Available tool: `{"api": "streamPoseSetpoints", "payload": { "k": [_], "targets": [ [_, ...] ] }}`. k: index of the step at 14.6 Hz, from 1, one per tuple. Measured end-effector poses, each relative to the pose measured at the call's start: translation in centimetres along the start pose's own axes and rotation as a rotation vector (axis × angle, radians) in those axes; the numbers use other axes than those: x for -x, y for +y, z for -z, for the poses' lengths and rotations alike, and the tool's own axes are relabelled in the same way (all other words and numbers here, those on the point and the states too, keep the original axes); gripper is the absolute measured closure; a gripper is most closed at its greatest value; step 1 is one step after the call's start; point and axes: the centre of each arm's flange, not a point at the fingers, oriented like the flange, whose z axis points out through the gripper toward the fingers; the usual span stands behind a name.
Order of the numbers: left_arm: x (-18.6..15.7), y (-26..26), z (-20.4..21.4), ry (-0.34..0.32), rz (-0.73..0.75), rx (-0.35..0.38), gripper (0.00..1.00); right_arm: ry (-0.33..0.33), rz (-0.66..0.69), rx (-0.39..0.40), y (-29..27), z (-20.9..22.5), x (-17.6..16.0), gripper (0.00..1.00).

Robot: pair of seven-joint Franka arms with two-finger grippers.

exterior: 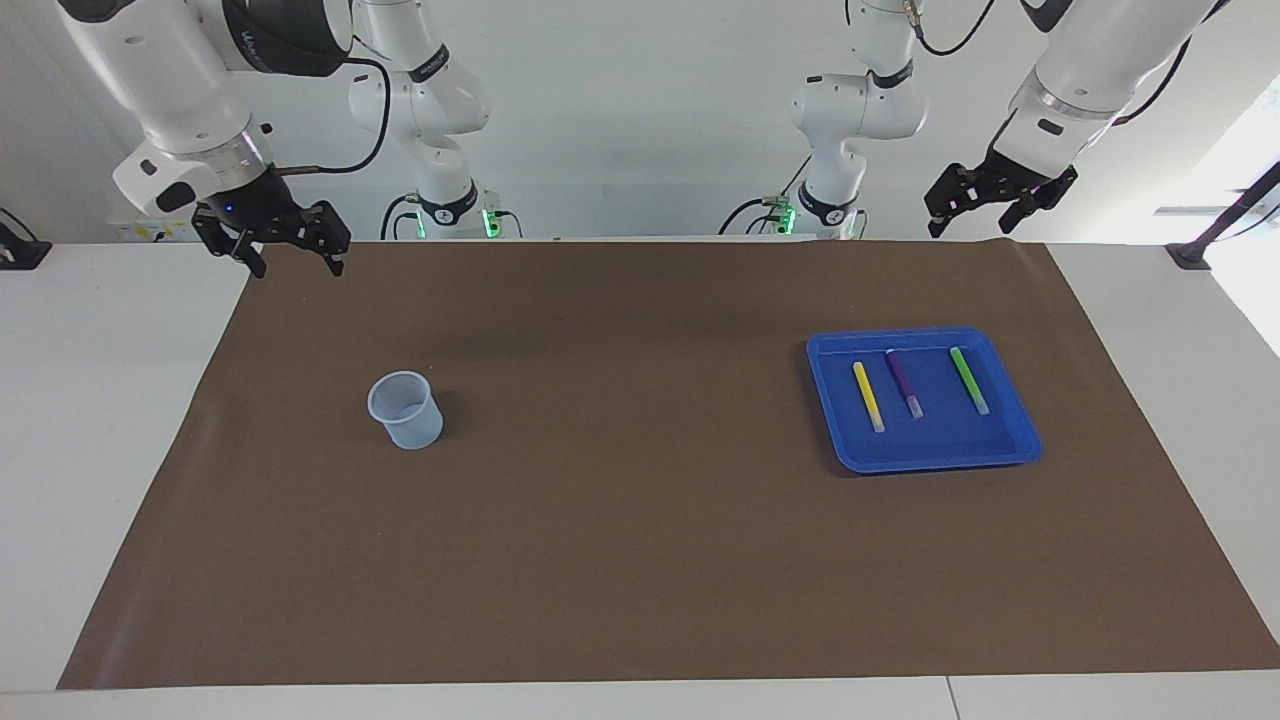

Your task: Right arm passes pens to left for tray arrangement

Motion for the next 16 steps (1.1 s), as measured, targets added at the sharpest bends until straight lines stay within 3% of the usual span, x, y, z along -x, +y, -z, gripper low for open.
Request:
{"api": "streamPoseSetpoints", "payload": {
  "k": [4,16],
  "targets": [
    [-1.5,0.8,-2.0,-0.023,-0.007,0.031,0.00,0.000,0.000,0.000,0.0,0.0,0.0,0.00],
    [-1.5,1.8,-2.0,-0.015,-0.024,0.030,0.00,-0.001,0.002,0.000,-0.1,0.0,0.0,0.00]
  ]
}}
